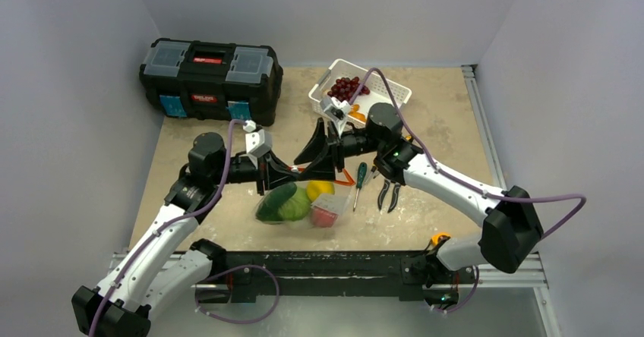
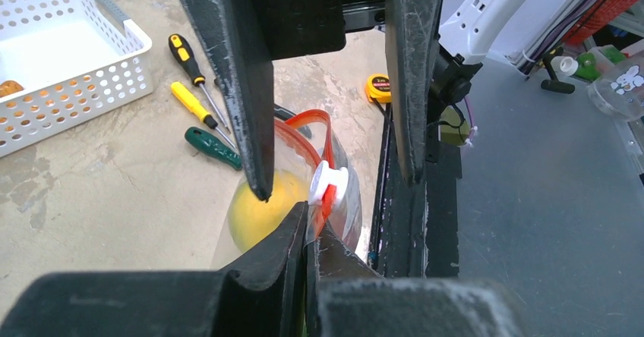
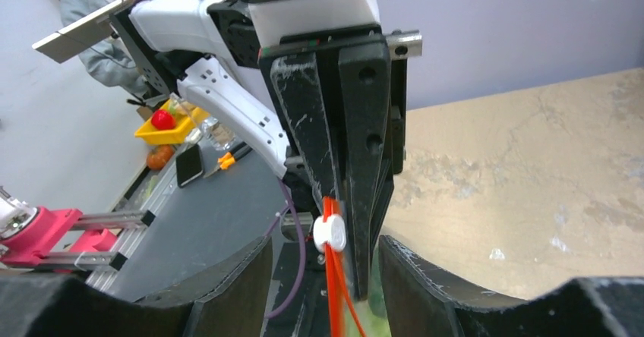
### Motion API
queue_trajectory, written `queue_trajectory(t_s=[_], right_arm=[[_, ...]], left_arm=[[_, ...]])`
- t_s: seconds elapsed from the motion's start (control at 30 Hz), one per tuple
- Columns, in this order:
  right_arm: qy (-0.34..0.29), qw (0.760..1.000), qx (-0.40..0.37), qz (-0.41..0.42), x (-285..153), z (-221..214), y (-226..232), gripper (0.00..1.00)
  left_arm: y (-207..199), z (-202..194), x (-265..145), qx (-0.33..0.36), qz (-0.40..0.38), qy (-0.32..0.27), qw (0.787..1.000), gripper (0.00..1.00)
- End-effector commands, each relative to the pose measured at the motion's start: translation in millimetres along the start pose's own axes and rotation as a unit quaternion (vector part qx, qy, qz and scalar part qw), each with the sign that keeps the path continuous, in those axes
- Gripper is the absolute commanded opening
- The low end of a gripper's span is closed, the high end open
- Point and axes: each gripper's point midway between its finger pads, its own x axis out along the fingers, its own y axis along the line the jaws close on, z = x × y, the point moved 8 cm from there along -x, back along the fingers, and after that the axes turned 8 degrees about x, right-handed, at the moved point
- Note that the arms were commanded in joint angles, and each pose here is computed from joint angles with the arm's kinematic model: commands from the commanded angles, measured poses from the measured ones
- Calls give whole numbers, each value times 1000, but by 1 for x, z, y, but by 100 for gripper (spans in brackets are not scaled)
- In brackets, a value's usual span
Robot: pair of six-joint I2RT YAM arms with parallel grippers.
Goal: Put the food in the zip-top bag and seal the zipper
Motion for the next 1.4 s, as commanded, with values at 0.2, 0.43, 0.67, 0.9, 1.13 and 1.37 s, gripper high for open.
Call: queue_trajectory(t_s=[0.2,0.43,0.67,0.9,1.13,1.37], right_arm=[[-31,999,-31,13,19,27,4,42],[-26,999,-35,1,16,22,3,0],[-29,999,-24,1,-18,1,-7,0],[-20,1000,-16,-10,-23,-9,-12,0],[-22,999,-30,27,-16,8,-11,0],[-11,997,-47,53,-12,13,-3,0]], left_arm=[[1,14,0,27,5,-30,999,0],[3,13,-2,22,35,-38,998,0],[5,13,-10,30,81,-56,995,0],[6,15,-8,29,68,-57,996,0],[-8,28,-4,0,-47,-29,998,36],[-14,38,-9,35,-33,-74,996,66]])
